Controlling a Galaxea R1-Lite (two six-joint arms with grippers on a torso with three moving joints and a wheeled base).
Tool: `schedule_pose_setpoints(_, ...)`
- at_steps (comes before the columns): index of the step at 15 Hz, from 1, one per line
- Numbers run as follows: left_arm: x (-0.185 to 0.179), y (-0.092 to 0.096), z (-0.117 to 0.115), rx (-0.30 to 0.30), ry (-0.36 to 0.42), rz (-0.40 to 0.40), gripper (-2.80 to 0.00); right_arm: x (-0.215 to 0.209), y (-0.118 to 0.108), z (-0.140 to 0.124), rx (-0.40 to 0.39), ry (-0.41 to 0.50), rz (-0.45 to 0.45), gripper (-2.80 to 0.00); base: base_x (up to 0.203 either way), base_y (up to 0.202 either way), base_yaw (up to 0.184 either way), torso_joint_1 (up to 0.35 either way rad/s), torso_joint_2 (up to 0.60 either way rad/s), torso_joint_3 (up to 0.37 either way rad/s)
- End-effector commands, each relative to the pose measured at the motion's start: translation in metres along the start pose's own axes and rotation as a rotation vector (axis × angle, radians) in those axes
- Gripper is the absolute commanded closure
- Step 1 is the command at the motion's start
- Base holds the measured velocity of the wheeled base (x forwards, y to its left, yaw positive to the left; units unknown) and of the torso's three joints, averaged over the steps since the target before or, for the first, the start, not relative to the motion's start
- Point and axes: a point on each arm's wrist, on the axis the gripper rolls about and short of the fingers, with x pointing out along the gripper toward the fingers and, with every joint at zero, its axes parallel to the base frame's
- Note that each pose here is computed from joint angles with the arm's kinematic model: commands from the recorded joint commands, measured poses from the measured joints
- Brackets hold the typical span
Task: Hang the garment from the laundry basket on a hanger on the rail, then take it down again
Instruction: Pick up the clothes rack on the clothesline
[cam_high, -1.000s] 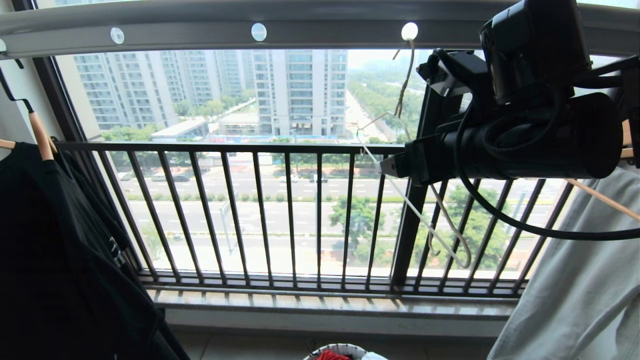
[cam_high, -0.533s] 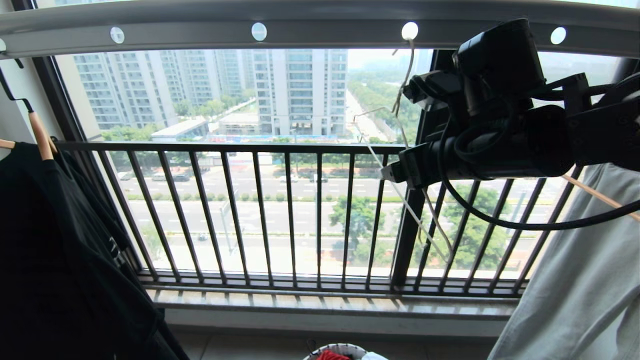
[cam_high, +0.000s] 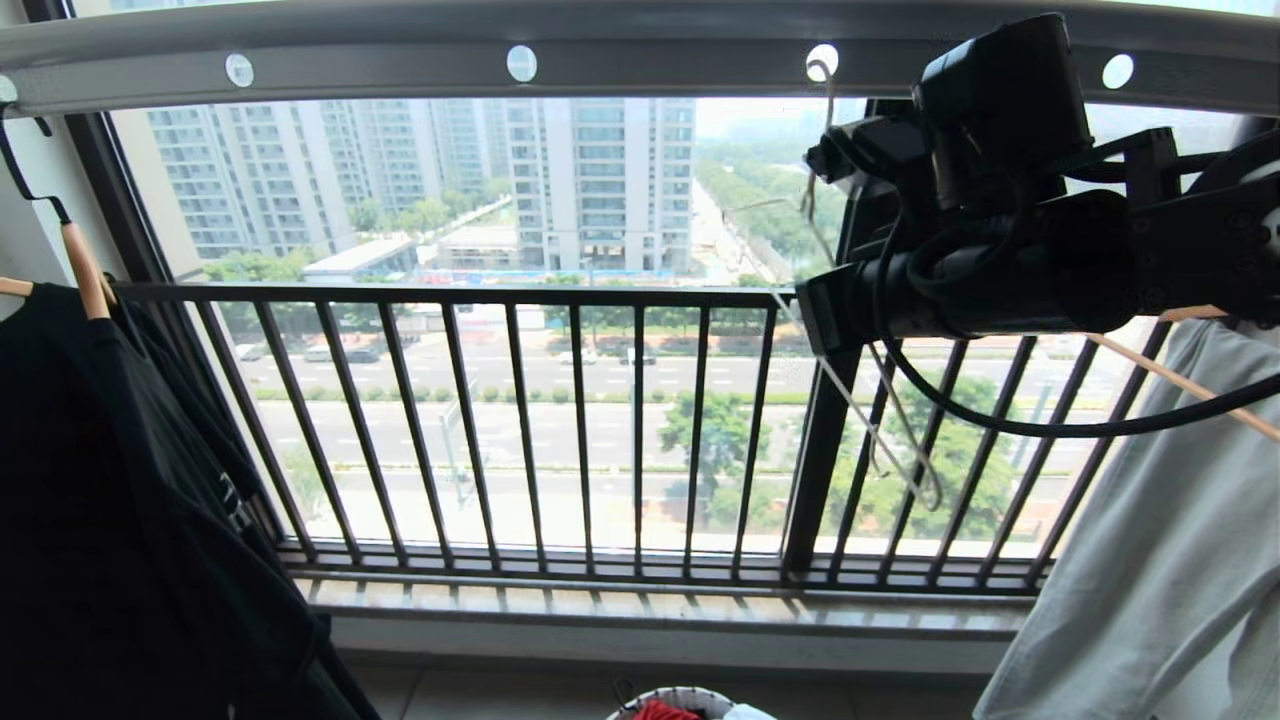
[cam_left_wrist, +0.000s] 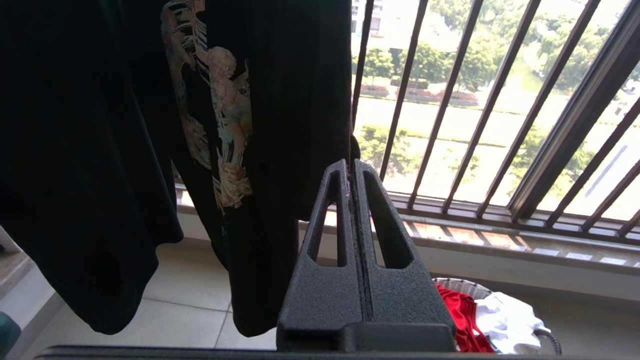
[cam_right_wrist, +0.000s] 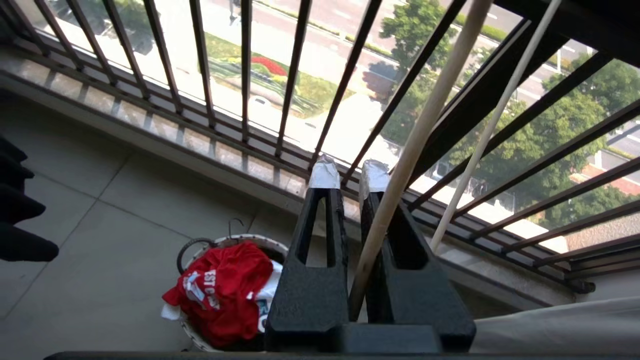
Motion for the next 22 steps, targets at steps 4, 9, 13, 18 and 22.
schedule_pose_setpoints(4, 0.000, 0.000, 0.000, -0.001, 0.001, 0.001, 0.00, -0.009, -0.003, 0.002, 0.008, -0.010, 0.000, 0.00, 0.000, 0.000, 0.000, 0.000, 0.00, 0.000)
schedule_pose_setpoints(9, 0.000, 0.000, 0.000, -0.001, 0.001, 0.001, 0.00, -0.027, -0.004, -0.001, 0.007, -0.022, 0.017, 0.00, 0.000, 0.000, 0.000, 0.000, 0.00, 0.000)
schedule_pose_setpoints(13, 0.000, 0.000, 0.000, -0.001, 0.001, 0.001, 0.00, -0.064, 0.004, -0.002, -0.006, -0.069, 0.081, 0.00, 0.000, 0.000, 0.000, 0.000, 0.00, 0.000)
schedule_pose_setpoints(18, 0.000, 0.000, 0.000, -0.001, 0.001, 0.001, 0.00, -0.124, -0.001, 0.000, 0.006, -0.181, 0.139, 0.00, 0.000, 0.000, 0.000, 0.000, 0.00, 0.000)
schedule_pose_setpoints(22, 0.000, 0.000, 0.000, -0.001, 0.001, 0.001, 0.00, -0.169, -0.026, -0.019, 0.054, -0.233, 0.158, 0.00, 0.000, 0.000, 0.000, 0.000, 0.00, 0.000)
